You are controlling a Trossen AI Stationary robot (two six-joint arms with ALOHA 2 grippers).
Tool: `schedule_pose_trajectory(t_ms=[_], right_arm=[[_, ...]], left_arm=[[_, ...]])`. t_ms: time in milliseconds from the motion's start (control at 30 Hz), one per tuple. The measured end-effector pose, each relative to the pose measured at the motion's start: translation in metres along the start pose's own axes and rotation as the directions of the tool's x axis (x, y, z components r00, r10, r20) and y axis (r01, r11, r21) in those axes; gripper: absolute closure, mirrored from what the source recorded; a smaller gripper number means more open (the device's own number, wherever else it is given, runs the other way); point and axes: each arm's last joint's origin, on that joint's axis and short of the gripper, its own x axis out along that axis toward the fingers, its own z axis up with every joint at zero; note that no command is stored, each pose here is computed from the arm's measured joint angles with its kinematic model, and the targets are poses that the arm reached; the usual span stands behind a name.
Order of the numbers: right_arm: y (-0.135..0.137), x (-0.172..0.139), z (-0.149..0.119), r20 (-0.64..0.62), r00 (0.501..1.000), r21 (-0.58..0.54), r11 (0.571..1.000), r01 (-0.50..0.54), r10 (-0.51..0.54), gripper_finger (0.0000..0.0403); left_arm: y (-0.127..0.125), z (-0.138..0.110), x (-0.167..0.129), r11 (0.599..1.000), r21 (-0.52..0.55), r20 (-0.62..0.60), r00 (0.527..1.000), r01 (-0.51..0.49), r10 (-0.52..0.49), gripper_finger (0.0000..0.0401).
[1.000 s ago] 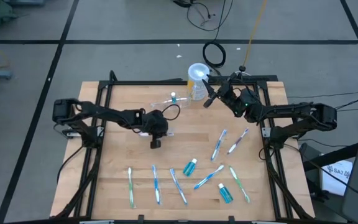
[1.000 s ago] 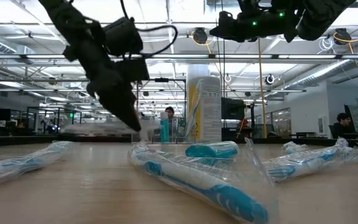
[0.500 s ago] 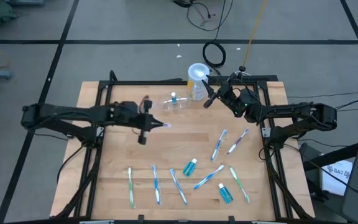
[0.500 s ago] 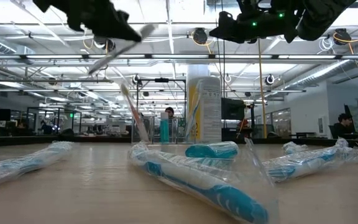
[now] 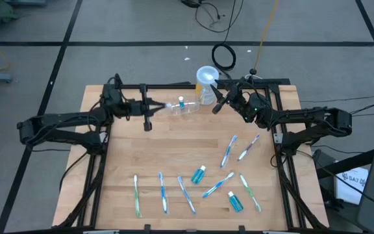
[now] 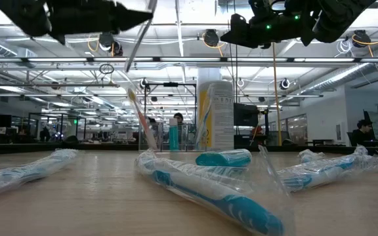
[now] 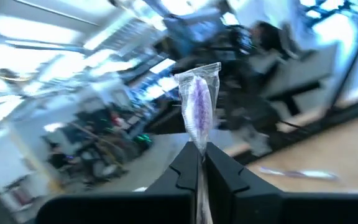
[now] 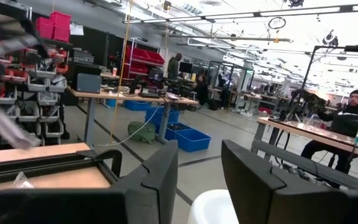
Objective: Pick & Place toothbrushing station
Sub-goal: Put the top violet toothbrush into the left section of the transparent organizer
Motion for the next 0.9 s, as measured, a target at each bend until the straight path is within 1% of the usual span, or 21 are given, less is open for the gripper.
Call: schedule_pose_trajectory(t_ms=[67,167,233,333,433,533,700,800,900], right_arm=[[0.0,0.0,0.0,-0.001,1.0,-0.001,1.0,0.0,0.0,0.0287],[0.0,0.0,0.0,-0.001,1.0,0.003,1.0,0.0,0.0,0.0287],[0.0,0.0,0.0,-0.001,1.0,0.003,1.0,0.0,0.0,0.0287],[0.0,0.0,0.0,0.005,1.0,0.005,1.0,0.001,-0.001,0.0287],[0.0,0.0,0.001,0.006,1.0,0.006,1.0,0.002,-0.002,0.0287],[0.0,0.0,0.001,0.006,1.0,0.004,1.0,0.001,-0.002,0.0287],[0.0,0.0,0.001,0.005,1.0,0.003,1.0,0.001,-0.001,0.0287],[0.0,0.0,0.001,0.005,1.0,0.002,1.0,0.002,-0.002,0.0287],[0.0,0.0,0.001,0.006,1.0,0.002,1.0,0.001,-0.001,0.0287]], left_arm=[[0.004,-0.014,-0.004,0.998,-0.031,0.04,0.998,-0.05,0.051,0.0396],[0.012,-0.029,-0.008,0.985,-0.148,0.118,0.987,-0.088,0.106,0.0391],[0.016,-0.041,-0.005,0.972,-0.207,0.136,0.981,-0.108,0.138,0.039],[0.019,-0.063,0.0,0.952,-0.276,0.13,0.977,-0.13,0.171,0.0396],[0.023,-0.079,0.004,0.931,-0.333,0.166,0.962,-0.151,0.215,0.0392],[0.023,-0.098,0.008,0.9,-0.397,0.101,0.965,-0.183,0.241,0.0392],[0.02,-0.12,0.014,0.849,-0.472,0.02,0.96,-0.238,0.279,0.0394],[0.018,-0.127,0.015,0.832,-0.47,-0.023,0.947,-0.294,0.322,0.039],[0.016,-0.135,0.015,0.814,-0.464,-0.067,0.93,-0.349,0.36,0.0396]])
